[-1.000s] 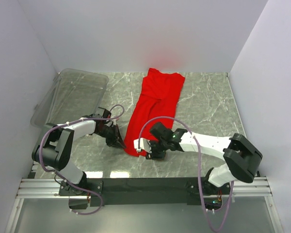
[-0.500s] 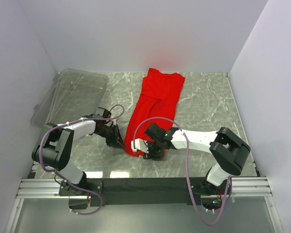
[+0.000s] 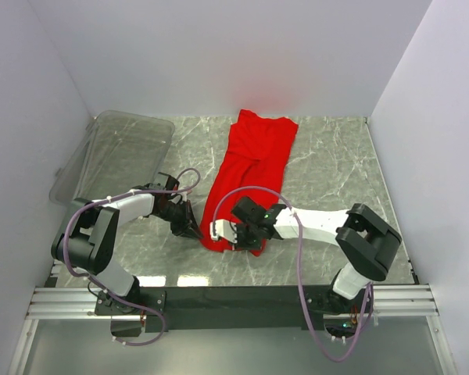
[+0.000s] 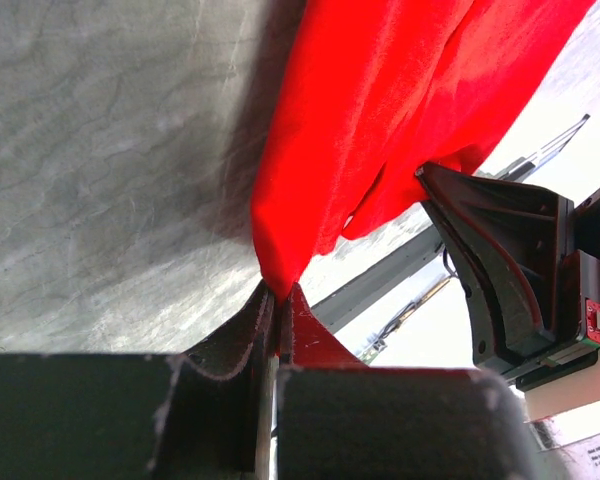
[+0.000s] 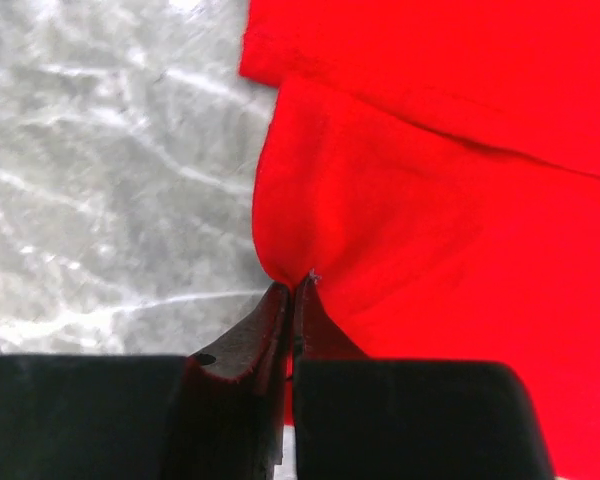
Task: Fold and stack the t-shirts
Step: Fold the tshirt
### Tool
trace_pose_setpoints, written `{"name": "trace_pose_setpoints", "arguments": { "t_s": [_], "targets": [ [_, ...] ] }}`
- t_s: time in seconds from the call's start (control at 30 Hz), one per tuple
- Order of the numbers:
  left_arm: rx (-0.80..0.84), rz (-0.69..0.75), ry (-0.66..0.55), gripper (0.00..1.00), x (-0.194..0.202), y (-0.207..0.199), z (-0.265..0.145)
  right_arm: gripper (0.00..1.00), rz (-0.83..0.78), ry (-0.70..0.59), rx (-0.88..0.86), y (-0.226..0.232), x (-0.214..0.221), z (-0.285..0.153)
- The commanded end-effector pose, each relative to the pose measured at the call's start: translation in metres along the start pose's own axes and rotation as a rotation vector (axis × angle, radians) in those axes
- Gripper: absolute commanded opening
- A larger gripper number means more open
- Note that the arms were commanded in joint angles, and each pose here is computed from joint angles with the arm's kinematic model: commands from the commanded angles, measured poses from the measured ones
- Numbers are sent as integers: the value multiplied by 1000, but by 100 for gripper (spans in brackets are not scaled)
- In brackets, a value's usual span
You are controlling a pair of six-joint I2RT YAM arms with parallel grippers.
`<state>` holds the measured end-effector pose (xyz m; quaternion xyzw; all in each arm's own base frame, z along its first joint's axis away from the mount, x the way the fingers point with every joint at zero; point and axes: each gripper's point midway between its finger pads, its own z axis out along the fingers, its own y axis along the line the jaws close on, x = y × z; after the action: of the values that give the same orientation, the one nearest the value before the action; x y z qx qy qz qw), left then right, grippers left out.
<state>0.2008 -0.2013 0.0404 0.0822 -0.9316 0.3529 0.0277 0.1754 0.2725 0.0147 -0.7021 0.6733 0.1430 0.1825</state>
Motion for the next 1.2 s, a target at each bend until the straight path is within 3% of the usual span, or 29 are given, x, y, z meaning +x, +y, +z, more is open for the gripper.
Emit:
{"name": "trace_pose_setpoints", "arguments": {
  "t_s": [0.0, 0.27, 0.5, 0.93, 1.17],
  "targets": [
    [67, 46, -37, 1, -9, -22, -12, 0, 18, -53, -7, 0, -4, -16],
    [171, 92, -90, 1, -25, -63, -34, 0, 41, -214, -51, -27, -25, -75],
    [264, 102, -96, 1, -51, -96, -39, 0, 94, -275, -68, -42, -29, -91],
    [281, 110, -177, 1, -149, -146, -33, 0, 251, -264, -73, -109, -7, -102],
    [256, 102, -193, 1, -177, -150, -25, 0, 329, -233, -99, -129, 10, -95]
  ]
}}
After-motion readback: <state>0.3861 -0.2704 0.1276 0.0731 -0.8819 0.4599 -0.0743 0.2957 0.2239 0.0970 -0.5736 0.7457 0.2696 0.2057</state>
